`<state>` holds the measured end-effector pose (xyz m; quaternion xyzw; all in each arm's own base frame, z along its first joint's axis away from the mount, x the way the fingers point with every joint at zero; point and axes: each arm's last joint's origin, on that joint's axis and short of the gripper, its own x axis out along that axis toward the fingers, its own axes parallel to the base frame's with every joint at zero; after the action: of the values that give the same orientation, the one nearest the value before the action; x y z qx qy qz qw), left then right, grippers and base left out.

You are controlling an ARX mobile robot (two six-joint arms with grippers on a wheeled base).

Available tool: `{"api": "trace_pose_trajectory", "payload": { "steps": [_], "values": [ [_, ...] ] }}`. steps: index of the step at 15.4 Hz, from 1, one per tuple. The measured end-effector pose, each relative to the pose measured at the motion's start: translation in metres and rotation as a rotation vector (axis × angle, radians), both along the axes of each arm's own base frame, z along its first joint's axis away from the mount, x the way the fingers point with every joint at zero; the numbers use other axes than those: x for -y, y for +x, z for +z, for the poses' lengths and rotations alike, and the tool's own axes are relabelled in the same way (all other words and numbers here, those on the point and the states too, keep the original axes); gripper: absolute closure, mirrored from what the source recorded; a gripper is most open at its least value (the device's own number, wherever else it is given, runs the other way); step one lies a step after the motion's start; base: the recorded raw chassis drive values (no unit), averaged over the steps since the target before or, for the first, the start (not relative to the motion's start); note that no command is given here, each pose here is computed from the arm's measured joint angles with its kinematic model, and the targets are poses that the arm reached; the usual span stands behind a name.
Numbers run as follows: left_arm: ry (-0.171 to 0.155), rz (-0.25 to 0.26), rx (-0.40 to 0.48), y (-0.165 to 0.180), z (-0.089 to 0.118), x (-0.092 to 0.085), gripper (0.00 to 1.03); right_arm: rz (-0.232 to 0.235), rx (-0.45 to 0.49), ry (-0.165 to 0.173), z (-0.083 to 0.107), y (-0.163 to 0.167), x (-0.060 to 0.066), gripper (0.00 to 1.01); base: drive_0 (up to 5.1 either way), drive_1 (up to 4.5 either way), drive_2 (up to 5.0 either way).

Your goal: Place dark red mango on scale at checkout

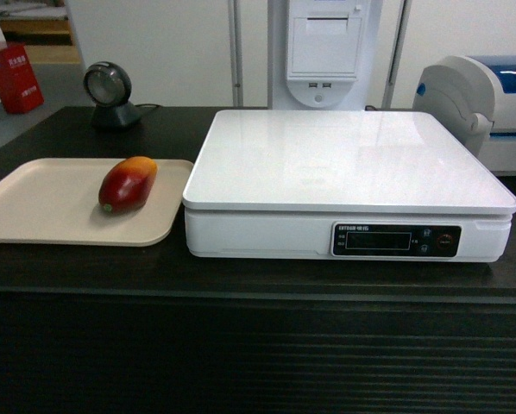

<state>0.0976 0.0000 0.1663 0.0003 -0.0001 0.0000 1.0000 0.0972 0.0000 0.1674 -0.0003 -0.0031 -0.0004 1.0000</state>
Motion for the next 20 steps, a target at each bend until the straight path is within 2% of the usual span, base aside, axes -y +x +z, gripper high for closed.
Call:
{"api": "trace_pose_trajectory", "payload": {
  "steps": [15,16,17,18,19,20],
  "values": [
    [0.000,0.004,-0.006,0.000,-0.001,0.000,0.05,0.000,-0.002,0.000,0.000,0.000,0.000,0.03,0.0,0.00,0.0],
    [-0.023,0.082,-0.101,0.000,-0.002,0.002,0.05,0.000,-0.002,0.000,0.000,0.000,0.000,0.03,0.0,0.00,0.0],
    [-0.023,0.162,-0.161,0.004,0.002,0.006,0.05,0.001,-0.002,0.000,0.000,0.000,0.000,0.03,0.0,0.00,0.0],
    [-0.033,0.232,-0.138,0.008,0.012,0.006,0.05,0.000,-0.001,0.000,0.000,0.000,0.000,0.03,0.0,0.00,0.0],
    [-0.049,0.272,-0.091,0.013,0.023,0.002,0.05,0.000,-0.002,0.000,0.000,0.000,0.000,0.03,0.0,0.00,0.0],
    [-0.061,0.265,-0.047,0.020,0.035,-0.001,0.05,0.002,-0.002,0.000,0.000,0.000,0.000,0.03,0.0,0.00,0.0]
  ]
}}
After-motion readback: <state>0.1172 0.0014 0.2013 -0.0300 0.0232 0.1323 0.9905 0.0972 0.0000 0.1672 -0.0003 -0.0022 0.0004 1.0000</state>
